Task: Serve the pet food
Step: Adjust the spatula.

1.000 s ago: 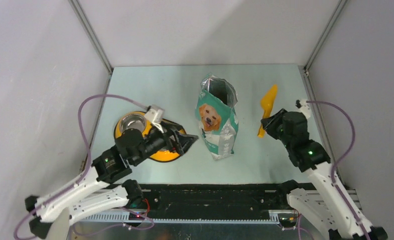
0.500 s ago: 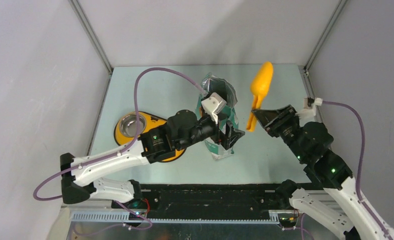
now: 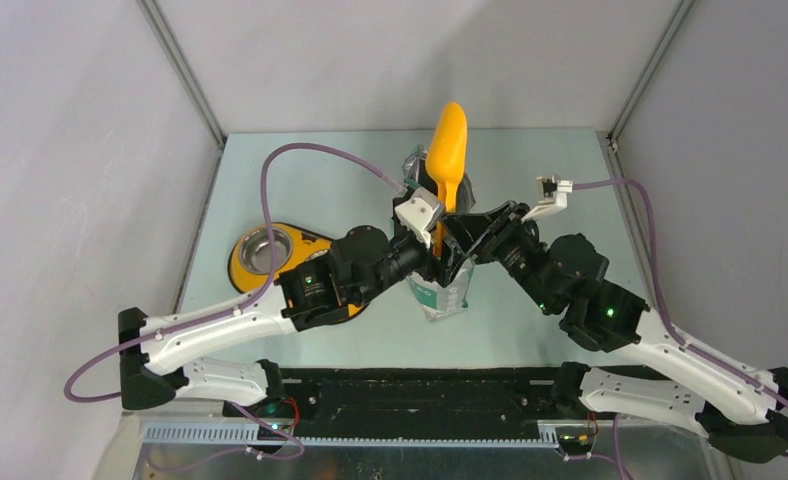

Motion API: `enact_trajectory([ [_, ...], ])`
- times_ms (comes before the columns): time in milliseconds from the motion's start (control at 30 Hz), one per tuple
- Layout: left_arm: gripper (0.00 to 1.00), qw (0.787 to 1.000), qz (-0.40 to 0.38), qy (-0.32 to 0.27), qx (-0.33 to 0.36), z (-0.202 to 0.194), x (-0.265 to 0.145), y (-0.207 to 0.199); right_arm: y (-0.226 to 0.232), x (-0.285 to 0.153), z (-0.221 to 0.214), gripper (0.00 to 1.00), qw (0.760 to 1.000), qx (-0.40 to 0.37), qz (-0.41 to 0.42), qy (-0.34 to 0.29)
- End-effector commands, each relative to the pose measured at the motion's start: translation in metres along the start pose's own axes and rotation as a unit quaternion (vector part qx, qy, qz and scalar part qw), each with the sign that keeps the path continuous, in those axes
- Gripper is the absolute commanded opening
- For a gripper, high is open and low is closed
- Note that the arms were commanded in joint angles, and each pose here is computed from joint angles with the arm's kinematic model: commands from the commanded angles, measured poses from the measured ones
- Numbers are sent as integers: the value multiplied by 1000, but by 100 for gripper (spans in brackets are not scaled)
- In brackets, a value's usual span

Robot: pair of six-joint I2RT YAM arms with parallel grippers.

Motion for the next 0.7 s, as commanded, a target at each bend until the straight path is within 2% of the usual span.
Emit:
enact_trajectory([
  [0, 63, 998, 55, -17, -4, 15, -1, 16, 34, -4, 38, 0, 995, 2, 25, -97],
  [33, 54, 998, 61, -15, -4, 14, -2, 18, 35, -6, 38, 0, 995, -2, 24, -100],
  [100, 16, 998, 65, -13, -6, 12, -4, 19, 34, -7, 38, 0, 995, -2, 20, -101],
  [167, 2, 998, 65, -17, -9, 13, -8, 21, 31, -9, 37, 0, 995, -3, 13, -97],
  [200, 1, 998, 64, -18, -11, 11, -11, 22, 29, -11, 36, 0, 996, -7, 11, -92],
  [267, 0, 998, 58, -25, -19, 13, -19, 22, 24, -14, 30, 9, 997, -25, 8, -73],
  [300, 0, 998, 45, -26, -23, 14, -22, 19, 22, -16, 30, 22, 997, -44, 8, -69],
  [333, 0, 998, 37, -32, -35, 17, -28, 17, 22, -19, 26, 29, 997, -61, 19, -53],
  [367, 0, 999, 20, -29, -40, 17, -32, 13, 20, -22, 22, 47, 994, -99, 29, -33],
  [400, 0, 998, 2, -33, -51, 20, -39, 9, 19, -27, 23, 53, 989, -138, 41, -26],
  [433, 0, 998, -3, -28, -55, 18, -43, 9, 16, -31, 18, 65, 986, -160, 51, -6],
  [500, 0, 997, -27, -24, -73, 18, -53, 5, 15, -43, 19, 78, 977, -197, 77, 11],
  [600, 0, 992, -58, 0, -108, 11, -69, 3, 17, -60, 38, 89, 962, -248, 110, -8],
  [667, 0, 988, -86, 14, -131, 8, -80, -2, 21, -70, 41, 97, 942, -300, 148, -6],
])
Point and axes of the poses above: each gripper's point midway between its finger pads, its own x axis out along the fingers, its own y axis along the line the jaws close on, z = x × y, the point moved 2 cm from there along -x, back along the fingers, and after that the axes turned 3 degrees about x, right-handed, at the moved point
